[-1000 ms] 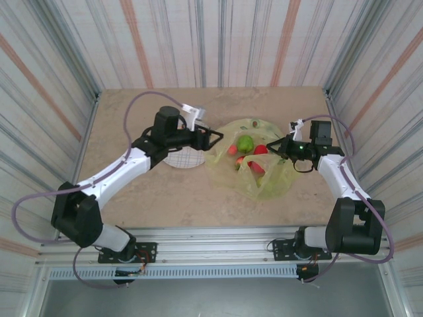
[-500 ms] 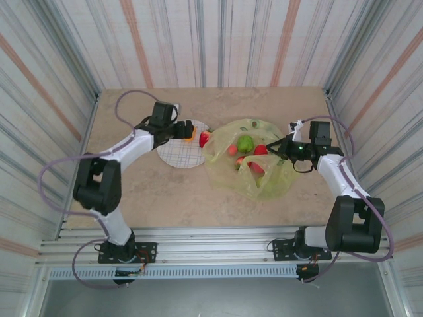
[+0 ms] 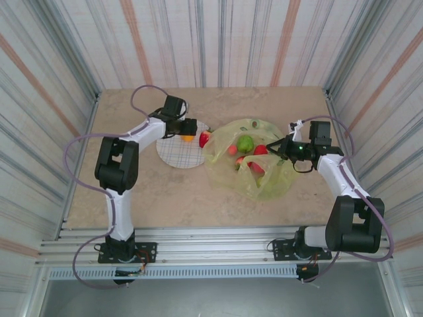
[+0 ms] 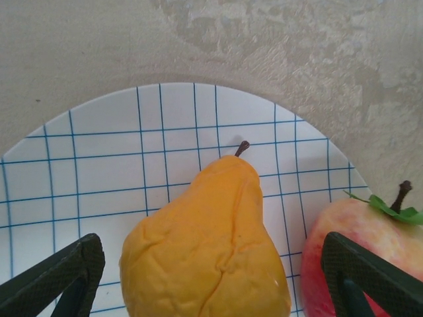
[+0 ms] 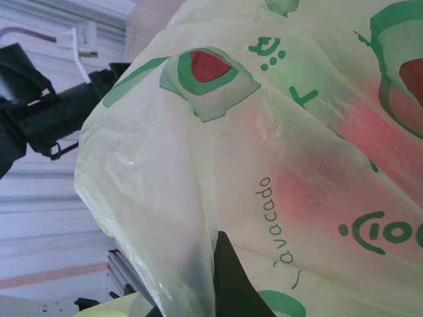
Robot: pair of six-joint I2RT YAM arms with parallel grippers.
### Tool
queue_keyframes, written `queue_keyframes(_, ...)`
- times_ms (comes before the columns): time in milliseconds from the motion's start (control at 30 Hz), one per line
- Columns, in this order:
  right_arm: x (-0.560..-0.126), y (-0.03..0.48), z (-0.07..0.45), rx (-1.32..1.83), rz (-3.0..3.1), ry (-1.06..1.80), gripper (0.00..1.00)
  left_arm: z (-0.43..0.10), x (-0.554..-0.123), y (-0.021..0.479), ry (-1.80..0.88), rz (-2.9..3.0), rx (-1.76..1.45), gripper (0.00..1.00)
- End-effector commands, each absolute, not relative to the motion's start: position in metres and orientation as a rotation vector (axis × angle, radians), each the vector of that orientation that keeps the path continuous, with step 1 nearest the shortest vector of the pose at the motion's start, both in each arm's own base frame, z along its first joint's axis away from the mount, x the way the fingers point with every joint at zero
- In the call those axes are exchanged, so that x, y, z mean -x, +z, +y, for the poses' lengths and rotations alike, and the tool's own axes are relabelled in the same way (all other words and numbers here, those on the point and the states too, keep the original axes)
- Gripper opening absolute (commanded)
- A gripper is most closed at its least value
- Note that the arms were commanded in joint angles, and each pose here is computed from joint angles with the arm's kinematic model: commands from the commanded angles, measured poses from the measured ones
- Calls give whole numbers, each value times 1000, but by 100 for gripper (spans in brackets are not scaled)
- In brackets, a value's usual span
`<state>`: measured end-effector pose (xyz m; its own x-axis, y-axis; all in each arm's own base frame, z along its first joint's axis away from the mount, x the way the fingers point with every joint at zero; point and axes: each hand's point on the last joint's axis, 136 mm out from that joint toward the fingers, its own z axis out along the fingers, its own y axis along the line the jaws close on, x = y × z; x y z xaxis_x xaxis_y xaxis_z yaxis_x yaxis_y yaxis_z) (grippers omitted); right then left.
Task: Place the fruits into the plastic bag
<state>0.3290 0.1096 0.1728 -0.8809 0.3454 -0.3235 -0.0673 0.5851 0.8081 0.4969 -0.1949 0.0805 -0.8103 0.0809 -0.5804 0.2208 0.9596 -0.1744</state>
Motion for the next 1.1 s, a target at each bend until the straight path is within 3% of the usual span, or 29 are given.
queue_keyframes(0,-329,169,109,-210,2378,1229,0,-196,-499,74,-334,2540,-232,87)
queue_keyframes(267,-328,166,108,-212,2382,1228,0,-196,-496,51,-334,2594,-234,84)
queue_keyframes(467,-326,164,108,-214,2386,1225,0,-187,-492,56,-304,2582,-210,74)
queue_keyframes(800,-327,165,108,-217,2385,1223,0,-178,-458,146,-414,2365,-139,62)
queue_keyframes(1067,-329,163,108,-221,2383,1228,0,-271,-373,254,-800,2016,-491,58)
